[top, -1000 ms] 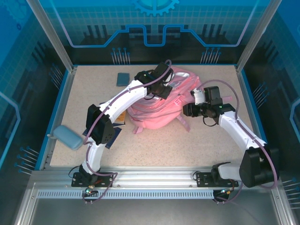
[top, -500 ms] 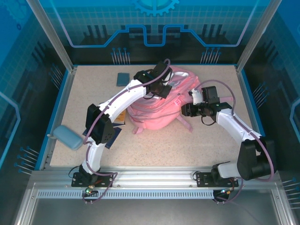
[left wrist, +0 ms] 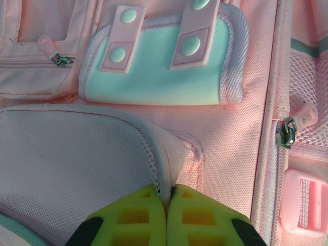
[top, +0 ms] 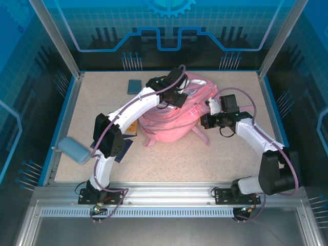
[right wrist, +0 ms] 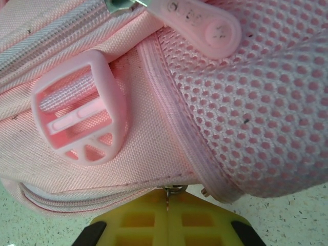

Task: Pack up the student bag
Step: Unzip the student bag at the top-center of the table.

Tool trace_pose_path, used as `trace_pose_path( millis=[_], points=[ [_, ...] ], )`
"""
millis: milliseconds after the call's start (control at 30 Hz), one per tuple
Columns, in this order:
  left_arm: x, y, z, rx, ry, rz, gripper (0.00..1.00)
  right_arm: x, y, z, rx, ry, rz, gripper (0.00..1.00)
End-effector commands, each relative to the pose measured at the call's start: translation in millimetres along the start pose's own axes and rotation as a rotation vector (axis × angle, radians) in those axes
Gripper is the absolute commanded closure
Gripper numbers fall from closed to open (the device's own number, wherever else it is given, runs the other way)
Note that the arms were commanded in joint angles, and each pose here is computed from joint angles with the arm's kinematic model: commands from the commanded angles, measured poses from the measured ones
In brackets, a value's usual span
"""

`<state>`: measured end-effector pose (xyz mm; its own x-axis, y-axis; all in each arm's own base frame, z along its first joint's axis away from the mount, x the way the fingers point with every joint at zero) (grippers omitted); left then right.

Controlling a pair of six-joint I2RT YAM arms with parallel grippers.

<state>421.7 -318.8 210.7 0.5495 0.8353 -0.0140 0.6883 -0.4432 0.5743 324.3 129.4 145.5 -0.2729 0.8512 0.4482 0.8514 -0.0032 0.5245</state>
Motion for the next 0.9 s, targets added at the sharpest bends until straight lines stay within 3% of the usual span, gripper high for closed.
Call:
trace_pose_path(
  millis=[0,200,867],
  points=[
    [-1.1,36.3,-41.5,-0.167,-0.035,-0.048,1.0,9.3,3.3,-4.0,-0.032,0.024,-0.044,0.96],
    [-1.5,39.0,-44.7,-0.179,-0.047,-0.057,1.0,4.5,6.0,-0.7,-0.047,-0.012,-0.045,0.73],
    [-5.1,40.3,-49.6,-0.19,-0.073,-0.055,1.0,-7.0,20.5,7.5,-0.104,-0.096,-0.188,0.78]
  ],
)
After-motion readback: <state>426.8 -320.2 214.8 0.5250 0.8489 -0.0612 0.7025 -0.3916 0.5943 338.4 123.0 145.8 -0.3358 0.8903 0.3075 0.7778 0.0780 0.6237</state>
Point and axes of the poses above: each hand's point on the last joint's axis, 136 mm out from that joint toward the fingers, its own z axis out along the fingers, its own x axis along the line the jaws close on, y = z × x, the point moved 2 cm from there along -z, back along the fingers, and after that the axes turned 6 degrees about z, right-handed, at the moved point
